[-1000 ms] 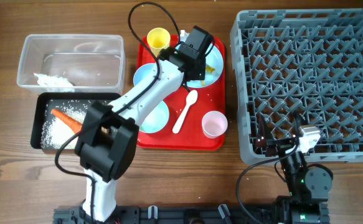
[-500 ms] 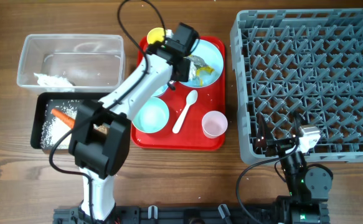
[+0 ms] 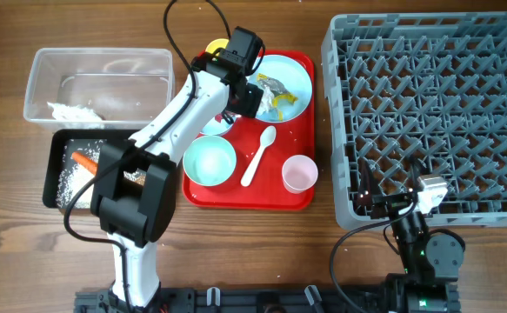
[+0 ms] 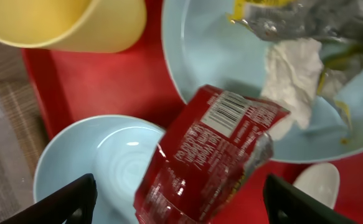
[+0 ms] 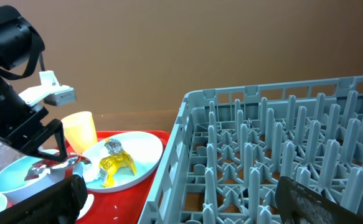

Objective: Sort waste into correct bins and load items into the dishwasher rack
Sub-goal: 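Grasp the red snack wrapper on the plate with the left gripper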

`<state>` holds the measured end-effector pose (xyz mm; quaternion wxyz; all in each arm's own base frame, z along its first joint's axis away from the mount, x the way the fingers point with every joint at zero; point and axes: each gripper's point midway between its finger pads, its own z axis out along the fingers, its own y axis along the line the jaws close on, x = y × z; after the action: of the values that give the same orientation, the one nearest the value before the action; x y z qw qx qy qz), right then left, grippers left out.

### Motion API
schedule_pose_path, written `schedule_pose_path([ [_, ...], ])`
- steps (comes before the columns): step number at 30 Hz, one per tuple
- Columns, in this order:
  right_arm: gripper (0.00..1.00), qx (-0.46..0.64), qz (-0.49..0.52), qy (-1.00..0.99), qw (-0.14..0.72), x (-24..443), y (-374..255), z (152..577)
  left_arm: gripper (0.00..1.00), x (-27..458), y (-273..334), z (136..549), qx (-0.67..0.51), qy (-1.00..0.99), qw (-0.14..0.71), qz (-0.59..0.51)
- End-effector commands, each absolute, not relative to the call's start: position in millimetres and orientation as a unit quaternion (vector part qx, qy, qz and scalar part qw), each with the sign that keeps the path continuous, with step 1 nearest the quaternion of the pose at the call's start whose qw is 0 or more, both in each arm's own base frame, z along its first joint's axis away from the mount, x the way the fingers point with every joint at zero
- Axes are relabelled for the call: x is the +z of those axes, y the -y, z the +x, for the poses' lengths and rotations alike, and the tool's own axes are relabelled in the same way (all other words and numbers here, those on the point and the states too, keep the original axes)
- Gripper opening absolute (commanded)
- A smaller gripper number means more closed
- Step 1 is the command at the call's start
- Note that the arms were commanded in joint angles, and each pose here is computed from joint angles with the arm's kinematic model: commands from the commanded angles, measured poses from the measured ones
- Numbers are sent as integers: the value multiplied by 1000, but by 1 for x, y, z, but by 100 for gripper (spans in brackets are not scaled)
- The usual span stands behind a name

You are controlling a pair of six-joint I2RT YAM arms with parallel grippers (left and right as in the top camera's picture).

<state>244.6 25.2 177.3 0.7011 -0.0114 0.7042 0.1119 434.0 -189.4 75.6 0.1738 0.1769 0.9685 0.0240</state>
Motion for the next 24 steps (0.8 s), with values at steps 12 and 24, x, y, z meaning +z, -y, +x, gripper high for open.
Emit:
schedule_pose_path([
  [12,100,112,-21,-703,702,178,-28,244,88,77,204,427,-19,-960,165,225],
  [24,100,112,-21,-703,702,178,-28,244,72,74,204,427,-18,-961,163,225],
])
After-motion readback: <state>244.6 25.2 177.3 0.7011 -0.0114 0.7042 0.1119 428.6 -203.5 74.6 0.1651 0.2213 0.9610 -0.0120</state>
